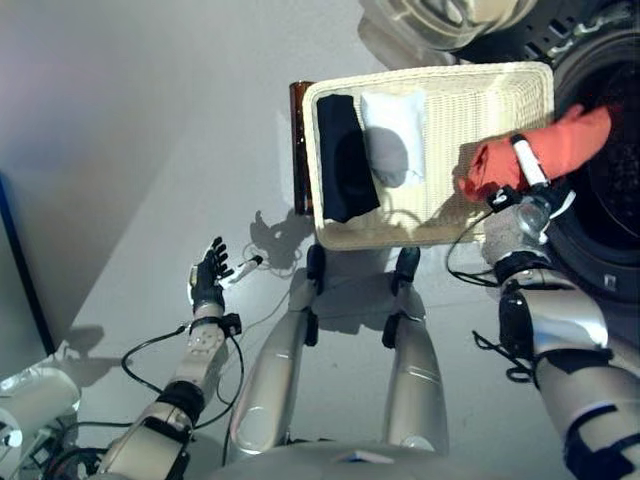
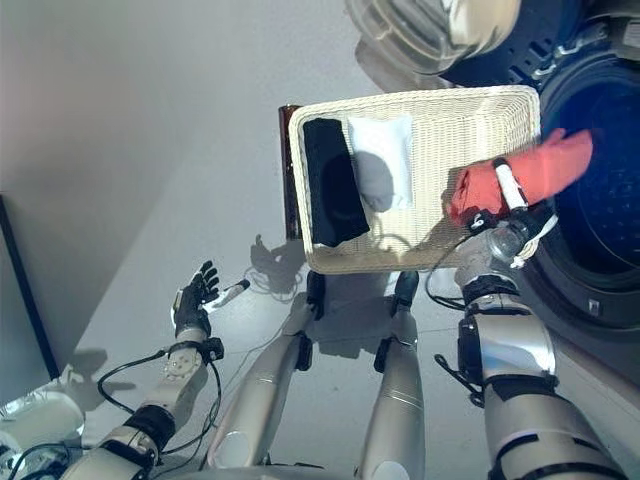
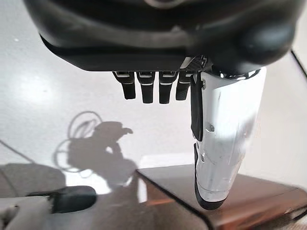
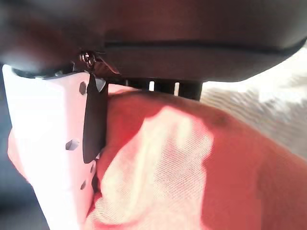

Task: Pick up the clothes and place them into the washing machine

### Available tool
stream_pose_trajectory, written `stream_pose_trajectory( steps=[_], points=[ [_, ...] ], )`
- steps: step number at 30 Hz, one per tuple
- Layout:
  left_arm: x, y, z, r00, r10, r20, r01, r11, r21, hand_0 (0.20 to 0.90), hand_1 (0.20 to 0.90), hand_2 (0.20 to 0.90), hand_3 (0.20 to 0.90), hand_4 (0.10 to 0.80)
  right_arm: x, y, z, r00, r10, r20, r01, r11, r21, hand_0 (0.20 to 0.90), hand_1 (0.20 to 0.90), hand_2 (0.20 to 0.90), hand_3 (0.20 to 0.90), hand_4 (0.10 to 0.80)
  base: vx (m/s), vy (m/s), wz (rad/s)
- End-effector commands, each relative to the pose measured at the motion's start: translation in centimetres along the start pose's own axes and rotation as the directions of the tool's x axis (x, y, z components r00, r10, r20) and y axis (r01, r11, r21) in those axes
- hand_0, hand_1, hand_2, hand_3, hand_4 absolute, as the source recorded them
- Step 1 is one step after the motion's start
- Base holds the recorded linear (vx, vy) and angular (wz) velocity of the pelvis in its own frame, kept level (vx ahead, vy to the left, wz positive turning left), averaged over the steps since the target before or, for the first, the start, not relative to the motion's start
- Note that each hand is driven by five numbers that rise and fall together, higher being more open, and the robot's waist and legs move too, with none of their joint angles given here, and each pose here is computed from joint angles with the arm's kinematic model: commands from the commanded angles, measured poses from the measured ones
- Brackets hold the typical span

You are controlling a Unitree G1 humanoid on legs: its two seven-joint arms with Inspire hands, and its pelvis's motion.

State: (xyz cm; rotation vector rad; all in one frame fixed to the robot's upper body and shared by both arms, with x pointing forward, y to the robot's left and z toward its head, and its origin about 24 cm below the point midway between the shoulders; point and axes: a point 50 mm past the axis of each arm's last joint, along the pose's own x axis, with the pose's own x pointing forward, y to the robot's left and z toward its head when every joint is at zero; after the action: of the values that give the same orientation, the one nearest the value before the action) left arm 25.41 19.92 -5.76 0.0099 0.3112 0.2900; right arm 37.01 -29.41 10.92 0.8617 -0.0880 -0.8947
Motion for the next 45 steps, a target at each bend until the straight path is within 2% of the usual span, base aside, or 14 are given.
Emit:
stream_pose_trajectory(
  steps=[1, 2, 7, 12, 15, 18, 20, 21, 22, 23, 24, 27, 35, 45],
  points=[
    [-1.3, 0.4, -2.0, 0.999, 0.006, -0.05, -0.006, 1.0, -0.001, 0.9, 0.9, 0.9, 0.9, 0.8, 0.1, 0.2, 2.4, 0.99, 0.023, 0.136, -0.055, 0.971, 0.232, 0.2, 0.2, 0.2, 0.2, 0.3, 0.047, 0.011, -0.2],
    [-1.7, 0.2, -2.6, 0.997, -0.009, -0.071, 0.009, 1.0, 0.007, 0.9, 0.9, 0.9, 0.9, 0.8, 0.1, 0.1, 2.9, 0.988, -0.01, 0.152, -0.038, 0.95, 0.311, 0.2, 0.2, 0.2, 0.2, 0.3, 0.032, 0.001, -0.14],
    [-2.1, 0.0, -3.1, 0.996, -0.029, -0.085, 0.03, 1.0, 0.008, 0.9, 0.9, 0.9, 0.9, 0.8, 0.0, 1.3, 5.0, 0.977, -0.011, 0.215, -0.076, 0.915, 0.396, 0.2, 0.2, 0.2, 0.2, 0.3, 0.024, 0.005, -0.04],
    [-2.3, 0.1, -3.6, 0.995, -0.027, -0.101, 0.028, 1.0, 0.009, 0.9, 0.9, 0.9, 0.9, 0.8, 0.1, 1.7, 6.4, 0.967, -0.029, 0.252, -0.085, 0.899, 0.429, 0.2, 0.2, 0.2, 0.2, 0.3, 0.003, -0.003, -0.01],
    [-2.4, 0.2, -3.7, 0.994, -0.028, -0.104, 0.029, 1.0, 0.008, 0.9, 0.9, 0.9, 0.9, 0.8, 0.1, 2.5, 8.9, 0.947, -0.037, 0.318, -0.117, 0.885, 0.45, 0.2, 0.2, 0.2, 0.2, 0.3, 0.013, 0.009, -0.06],
    [-2.7, 0.9, -4.1, 0.994, -0.009, -0.112, 0.01, 1.0, 0.014, 0.9, 0.9, 0.9, 0.9, 0.8, -1.0, 4.3, 14.8, 0.869, -0.073, 0.49, -0.199, 0.854, 0.48, 0.2, 0.2, 0.2, 0.2, 0.3, 0.003, 0.015, -0.08],
    [-2.7, 0.8, -4.2, 0.994, -0.011, -0.111, 0.013, 1.0, 0.019, 0.9, 0.9, 0.9, 0.9, 0.8, -1.4, 4.5, 16.3, 0.844, -0.089, 0.529, -0.209, 0.854, 0.477, 0.2, 0.2, 0.2, 0.2, 0.3, 0.003, 0.0, -0.13],
    [-2.9, 1.3, -4.2, 0.994, -0.002, -0.106, 0.006, 0.999, 0.032, 0.9, 0.9, 0.9, 0.9, 0.8, -2.6, 5.2, 19.6, 0.779, -0.102, 0.619, -0.264, 0.842, 0.471, 0.2, 0.2, 0.2, 0.2, 0.3, -0.001, -0.001, -0.14],
    [-2.9, 1.2, -4.2, 0.994, -0.005, -0.105, 0.008, 1.0, 0.029, 0.9, 0.9, 0.9, 0.9, 0.8, -2.7, 5.4, 19.7, 0.776, -0.106, 0.622, -0.26, 0.845, 0.468, 0.2, 0.2, 0.2, 0.2, 0.3, 0.0, 0.02, -0.14],
    [-2.9, 1.4, -4.1, 0.996, -0.001, -0.095, 0.004, 1.0, 0.031, 0.9, 0.9, 0.9, 0.9, 0.8, -3.7, 6.1, 21.7, 0.733, -0.089, 0.674, -0.315, 0.834, 0.452, 0.2, 0.2, 0.2, 0.2, 0.3, -0.003, 0.027, -0.13],
    [-3.0, 1.7, -4.1, 0.996, 0.011, -0.091, -0.009, 1.0, 0.017, 0.9, 0.9, 0.9, 0.9, 0.8, -4.6, 6.7, 23.3, 0.689, -0.059, 0.722, -0.365, 0.833, 0.416, 0.9, 0.9, 0.9, 0.9, 0.8, -0.003, 0.037, -0.1],
    [-3.0, 2.0, -3.7, 0.997, 0.016, -0.073, -0.015, 1.0, 0.011, 0.9, 0.9, 0.9, 0.9, 0.8, -5.3, 7.4, 24.3, 0.646, -0.012, 0.763, -0.393, 0.852, 0.346, 0.9, 0.9, 0.9, 0.9, 0.8, -0.009, 0.011, -0.09],
    [-3.3, 0.9, -4.8, 0.991, -0.026, -0.133, 0.025, 1.0, -0.011, 0.9, 0.9, 0.9, 0.9, 0.8, -0.7, 5.3, 15.0, 0.869, 0.003, 0.494, -0.168, 0.942, 0.29, 0.9, 0.9, 0.9, 0.9, 0.8, -0.01, 0.007, -0.06],
    [-3.4, 1.1, -5.2, 0.988, -0.016, -0.156, 0.018, 1.0, 0.008, 0.9, 0.9, 0.9, 0.9, 0.8, -0.2, 4.1, 10.7, 0.921, -0.004, 0.39, -0.116, 0.952, 0.283, 0.9, 0.9, 0.9, 0.9, 0.8, -0.01, -0.002, -0.01]
  ],
)
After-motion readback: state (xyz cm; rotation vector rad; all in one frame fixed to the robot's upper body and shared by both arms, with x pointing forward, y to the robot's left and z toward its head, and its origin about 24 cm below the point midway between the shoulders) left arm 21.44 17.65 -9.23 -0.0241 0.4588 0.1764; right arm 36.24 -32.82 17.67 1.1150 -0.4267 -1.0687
